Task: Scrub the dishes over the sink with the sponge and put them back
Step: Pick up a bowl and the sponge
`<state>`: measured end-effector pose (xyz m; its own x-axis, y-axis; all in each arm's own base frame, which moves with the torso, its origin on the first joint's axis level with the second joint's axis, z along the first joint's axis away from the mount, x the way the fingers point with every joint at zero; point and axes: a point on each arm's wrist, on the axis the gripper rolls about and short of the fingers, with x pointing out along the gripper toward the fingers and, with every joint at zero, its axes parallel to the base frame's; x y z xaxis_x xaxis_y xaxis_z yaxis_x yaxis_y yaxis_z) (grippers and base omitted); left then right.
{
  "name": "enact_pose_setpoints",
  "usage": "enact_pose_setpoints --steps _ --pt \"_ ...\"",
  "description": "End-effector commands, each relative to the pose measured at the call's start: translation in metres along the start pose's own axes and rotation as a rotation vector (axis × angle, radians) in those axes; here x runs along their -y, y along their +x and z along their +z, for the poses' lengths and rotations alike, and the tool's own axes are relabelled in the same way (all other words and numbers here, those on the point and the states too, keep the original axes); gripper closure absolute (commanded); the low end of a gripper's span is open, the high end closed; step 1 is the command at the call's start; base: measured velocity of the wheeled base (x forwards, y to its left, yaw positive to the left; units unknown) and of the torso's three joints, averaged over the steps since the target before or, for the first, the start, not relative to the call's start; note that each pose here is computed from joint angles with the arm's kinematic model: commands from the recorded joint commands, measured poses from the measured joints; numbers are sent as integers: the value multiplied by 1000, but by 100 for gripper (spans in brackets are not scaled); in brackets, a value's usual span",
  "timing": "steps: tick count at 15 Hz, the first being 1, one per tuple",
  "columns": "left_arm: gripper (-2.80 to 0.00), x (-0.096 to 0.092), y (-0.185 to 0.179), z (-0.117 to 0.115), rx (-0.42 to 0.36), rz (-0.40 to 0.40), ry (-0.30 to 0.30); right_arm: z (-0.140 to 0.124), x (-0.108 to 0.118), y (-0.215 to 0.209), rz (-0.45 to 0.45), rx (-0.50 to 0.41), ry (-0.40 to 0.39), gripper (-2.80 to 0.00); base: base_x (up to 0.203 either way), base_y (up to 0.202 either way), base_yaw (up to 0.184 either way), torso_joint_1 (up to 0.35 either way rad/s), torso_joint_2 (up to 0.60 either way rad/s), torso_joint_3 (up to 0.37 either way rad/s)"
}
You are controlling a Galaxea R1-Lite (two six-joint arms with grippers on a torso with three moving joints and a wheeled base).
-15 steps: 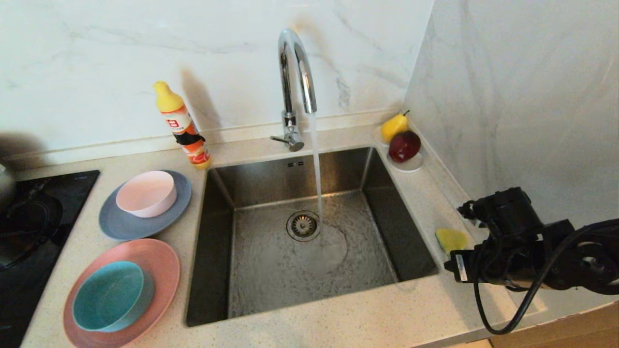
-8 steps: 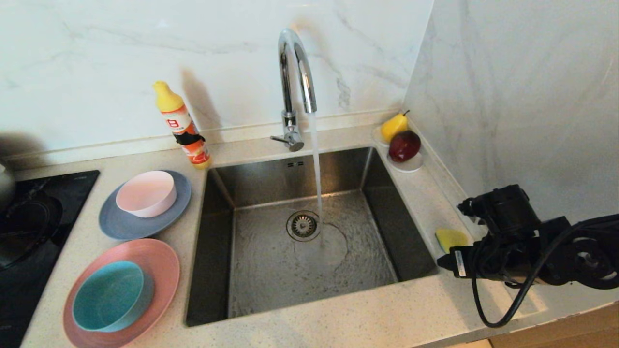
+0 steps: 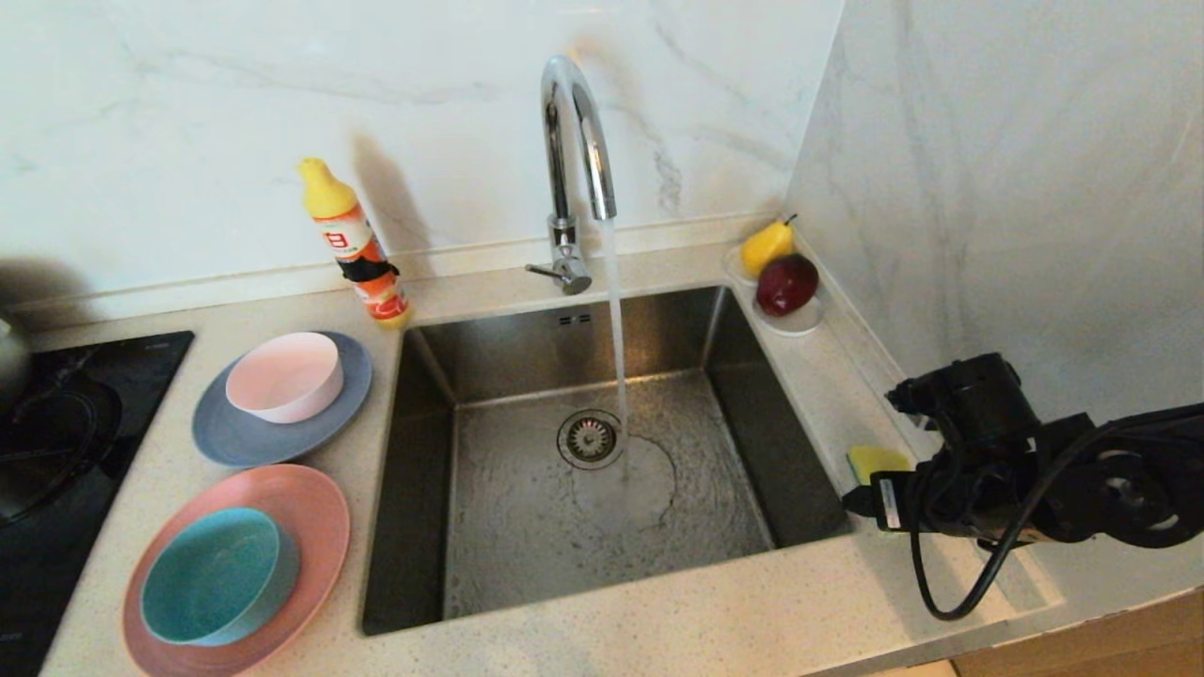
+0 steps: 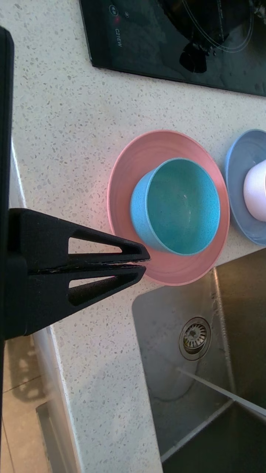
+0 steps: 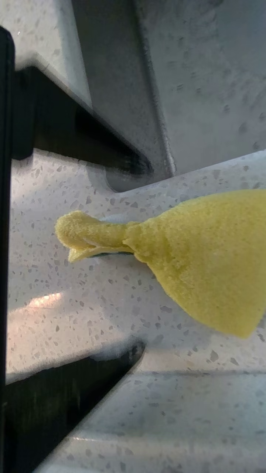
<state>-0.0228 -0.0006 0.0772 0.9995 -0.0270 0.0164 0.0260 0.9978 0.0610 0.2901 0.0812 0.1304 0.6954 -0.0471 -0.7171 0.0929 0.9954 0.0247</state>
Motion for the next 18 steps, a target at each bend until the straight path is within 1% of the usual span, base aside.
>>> enact_pose_setpoints --steps 1,13,15,18 --pt "0 0 1 -5 -18 0 0 1 0 0 0 2 1 0 0 0 0 0 0 0" --pt "0 0 1 -5 -18 -1 0 3 0 -4 2 8 7 0 0 0 0 0 0 0" --pt "0 0 1 -5 -18 -1 0 6 0 -16 17 40 7 0 0 0 0 0 0 0" --pt "0 0 1 -5 -19 0 0 7 -7 -51 80 105 -24 0 0 0 0 0 0 0"
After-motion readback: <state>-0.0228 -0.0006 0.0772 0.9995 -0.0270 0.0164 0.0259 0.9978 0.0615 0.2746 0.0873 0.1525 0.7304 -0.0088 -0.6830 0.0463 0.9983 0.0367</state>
